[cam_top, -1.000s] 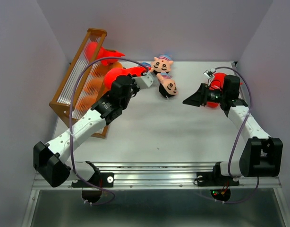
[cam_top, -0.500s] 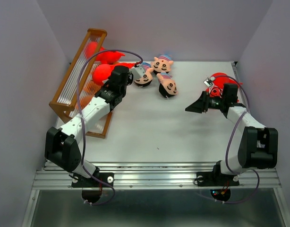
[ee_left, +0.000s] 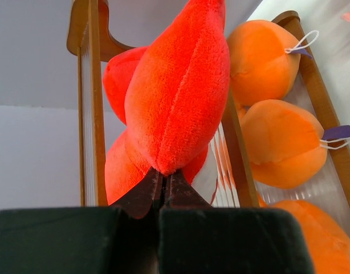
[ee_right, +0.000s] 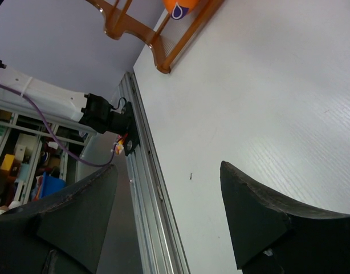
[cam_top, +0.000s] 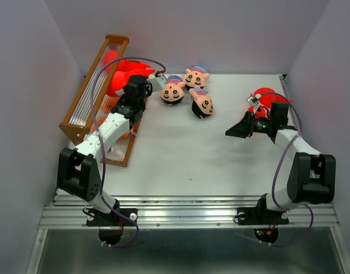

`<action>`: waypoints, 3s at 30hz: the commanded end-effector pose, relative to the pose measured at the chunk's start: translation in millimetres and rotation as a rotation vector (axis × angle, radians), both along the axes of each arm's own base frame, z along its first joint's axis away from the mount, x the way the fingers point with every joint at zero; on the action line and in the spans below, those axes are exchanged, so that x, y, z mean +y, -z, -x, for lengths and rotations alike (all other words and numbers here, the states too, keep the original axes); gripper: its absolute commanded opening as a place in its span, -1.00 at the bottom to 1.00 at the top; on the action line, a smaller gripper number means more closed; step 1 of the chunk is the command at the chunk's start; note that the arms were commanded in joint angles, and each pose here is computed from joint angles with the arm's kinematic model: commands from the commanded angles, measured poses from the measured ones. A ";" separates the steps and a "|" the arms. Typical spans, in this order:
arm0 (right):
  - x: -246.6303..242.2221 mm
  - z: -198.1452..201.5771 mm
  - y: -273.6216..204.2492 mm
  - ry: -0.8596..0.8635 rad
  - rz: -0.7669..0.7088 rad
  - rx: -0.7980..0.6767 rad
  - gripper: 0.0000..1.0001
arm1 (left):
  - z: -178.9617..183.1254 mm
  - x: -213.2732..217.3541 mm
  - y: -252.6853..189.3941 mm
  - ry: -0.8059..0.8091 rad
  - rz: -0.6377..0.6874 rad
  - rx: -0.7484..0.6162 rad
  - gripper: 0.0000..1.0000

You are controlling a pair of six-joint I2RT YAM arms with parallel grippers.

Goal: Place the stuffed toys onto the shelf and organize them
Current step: Place the stuffed toy onto shelf

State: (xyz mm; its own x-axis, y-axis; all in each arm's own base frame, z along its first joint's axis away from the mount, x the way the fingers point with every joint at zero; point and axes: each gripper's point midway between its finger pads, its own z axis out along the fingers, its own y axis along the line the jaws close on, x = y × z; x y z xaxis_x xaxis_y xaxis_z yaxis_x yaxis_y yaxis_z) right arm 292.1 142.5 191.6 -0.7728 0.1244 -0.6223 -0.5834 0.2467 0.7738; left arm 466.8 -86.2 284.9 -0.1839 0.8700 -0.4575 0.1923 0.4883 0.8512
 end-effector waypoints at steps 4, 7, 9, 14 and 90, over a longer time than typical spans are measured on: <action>-1.9 0.3 -7.1 -0.025 -0.018 -0.057 0.56 | -11.3 11.3 1.0 0.033 -0.070 -0.027 -1.00; -1.8 1.0 -7.7 -0.026 -0.019 -0.059 0.55 | -12.4 14.8 7.2 0.035 -0.078 -0.018 -1.00; -1.7 1.4 -8.0 -0.028 -0.021 -0.059 0.56 | -13.1 16.2 13.5 0.046 -0.090 -0.003 -1.00; -4.3 0.3 -9.2 -0.022 -0.023 -0.062 0.56 | -17.5 21.8 19.7 0.051 -0.132 -0.001 -1.00; -17.2 -3.0 -11.4 0.010 -0.032 -0.068 0.57 | -11.9 17.8 3.5 0.056 0.012 -0.144 0.29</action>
State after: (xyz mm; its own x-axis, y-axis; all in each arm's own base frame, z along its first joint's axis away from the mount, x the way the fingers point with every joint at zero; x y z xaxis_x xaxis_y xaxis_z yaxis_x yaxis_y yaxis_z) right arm 295.6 127.1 193.4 -0.7735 0.1620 -0.6128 -0.5711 0.2412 0.7847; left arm 488.7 -64.6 258.7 -0.1082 0.9006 -0.4211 0.1437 0.4333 0.8897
